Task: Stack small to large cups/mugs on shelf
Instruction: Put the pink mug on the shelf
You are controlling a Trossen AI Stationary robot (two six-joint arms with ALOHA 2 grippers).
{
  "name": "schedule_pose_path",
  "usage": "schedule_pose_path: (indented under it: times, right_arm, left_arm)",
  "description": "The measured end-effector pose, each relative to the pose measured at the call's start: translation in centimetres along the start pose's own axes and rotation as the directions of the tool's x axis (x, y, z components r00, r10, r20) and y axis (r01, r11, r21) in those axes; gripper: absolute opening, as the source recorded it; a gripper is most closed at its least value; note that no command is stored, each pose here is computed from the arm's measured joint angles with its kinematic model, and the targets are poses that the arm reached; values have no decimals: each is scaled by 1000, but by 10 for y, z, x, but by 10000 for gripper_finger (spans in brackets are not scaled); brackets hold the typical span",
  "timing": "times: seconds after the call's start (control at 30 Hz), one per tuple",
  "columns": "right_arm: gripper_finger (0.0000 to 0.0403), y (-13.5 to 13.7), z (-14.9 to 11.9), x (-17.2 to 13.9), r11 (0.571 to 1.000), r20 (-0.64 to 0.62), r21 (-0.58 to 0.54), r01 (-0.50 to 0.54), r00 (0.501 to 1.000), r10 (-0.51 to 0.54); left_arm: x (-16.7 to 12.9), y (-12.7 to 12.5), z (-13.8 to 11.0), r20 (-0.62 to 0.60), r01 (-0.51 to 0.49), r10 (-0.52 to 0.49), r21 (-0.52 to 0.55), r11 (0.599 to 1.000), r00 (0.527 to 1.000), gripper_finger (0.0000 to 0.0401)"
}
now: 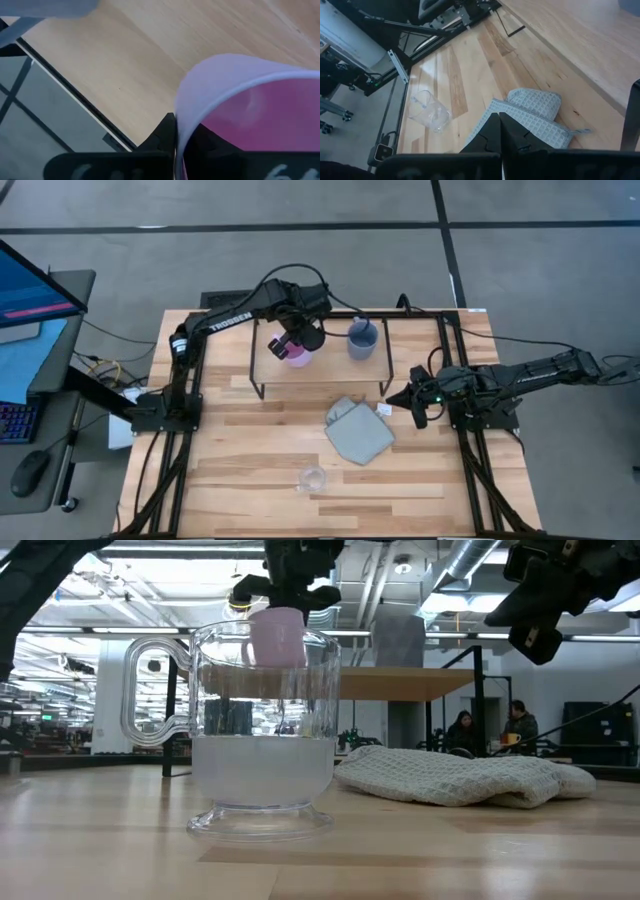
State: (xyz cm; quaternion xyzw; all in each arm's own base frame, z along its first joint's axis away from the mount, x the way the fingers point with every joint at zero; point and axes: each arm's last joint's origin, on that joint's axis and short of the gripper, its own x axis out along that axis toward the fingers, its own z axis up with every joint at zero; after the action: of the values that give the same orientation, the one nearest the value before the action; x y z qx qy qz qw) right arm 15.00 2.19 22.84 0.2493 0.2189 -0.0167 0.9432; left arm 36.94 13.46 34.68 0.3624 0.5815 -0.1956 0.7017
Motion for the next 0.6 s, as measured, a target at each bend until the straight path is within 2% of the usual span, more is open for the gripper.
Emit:
schedule_pose_path:
  times: [0.17,0.4,0.6]
  right_arm:
    - [10,0,0,0,1000,-6,0,-10,1000,10]
    - [10,0,0,0,1000,-8,0,-13,1000,13]
    - [10,0,0,0,1000,-8,2,-13,1000,14]
  left_arm:
    - [0,3,2,48,-17,16,19,1000,999,0]
    - [0,10,8,100,-100,94,60,993,991,0]
    - [1,10,9,115,-96,89,61,993,989,0]
